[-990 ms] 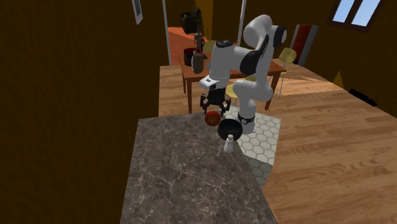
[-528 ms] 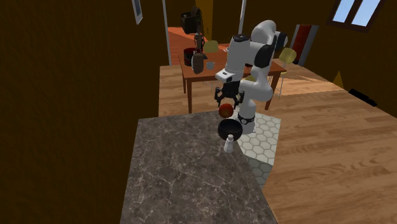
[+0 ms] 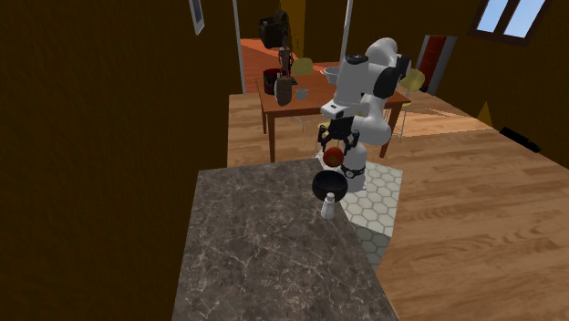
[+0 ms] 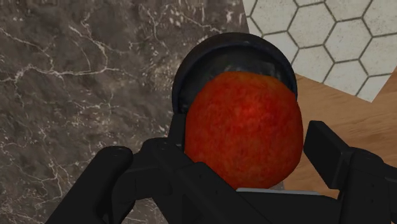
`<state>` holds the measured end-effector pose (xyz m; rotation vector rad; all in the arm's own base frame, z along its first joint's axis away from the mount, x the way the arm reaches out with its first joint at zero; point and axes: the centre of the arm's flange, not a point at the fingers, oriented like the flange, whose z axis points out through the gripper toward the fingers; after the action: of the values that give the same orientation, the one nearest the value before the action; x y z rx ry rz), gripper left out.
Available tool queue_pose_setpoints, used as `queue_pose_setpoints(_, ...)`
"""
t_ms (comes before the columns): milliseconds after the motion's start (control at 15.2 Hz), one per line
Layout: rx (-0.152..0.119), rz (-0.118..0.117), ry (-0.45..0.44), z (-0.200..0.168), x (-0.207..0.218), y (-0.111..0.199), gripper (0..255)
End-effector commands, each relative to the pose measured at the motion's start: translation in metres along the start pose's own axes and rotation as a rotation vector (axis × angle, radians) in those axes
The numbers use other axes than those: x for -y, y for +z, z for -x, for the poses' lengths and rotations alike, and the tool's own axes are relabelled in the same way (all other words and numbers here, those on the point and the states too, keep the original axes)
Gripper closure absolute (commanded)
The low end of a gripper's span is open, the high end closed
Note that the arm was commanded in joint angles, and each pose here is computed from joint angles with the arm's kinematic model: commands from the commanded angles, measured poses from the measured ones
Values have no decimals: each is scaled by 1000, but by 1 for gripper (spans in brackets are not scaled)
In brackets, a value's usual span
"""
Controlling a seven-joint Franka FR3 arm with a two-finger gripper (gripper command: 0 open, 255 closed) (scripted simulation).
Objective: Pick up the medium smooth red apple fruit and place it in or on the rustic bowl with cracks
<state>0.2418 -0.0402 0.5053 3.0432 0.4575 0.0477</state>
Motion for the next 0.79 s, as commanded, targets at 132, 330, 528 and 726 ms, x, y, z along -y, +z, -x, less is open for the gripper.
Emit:
queue_pose_setpoints(132, 0, 0, 0, -1, 3, 21, 255)
queue_pose_setpoints(330, 0, 0, 0, -1, 4, 36, 255)
queue_pose_setpoints(528, 0, 0, 0, -1, 5, 52, 255)
queue_pose_setpoints(726, 0, 0, 0, 0, 6, 64, 255)
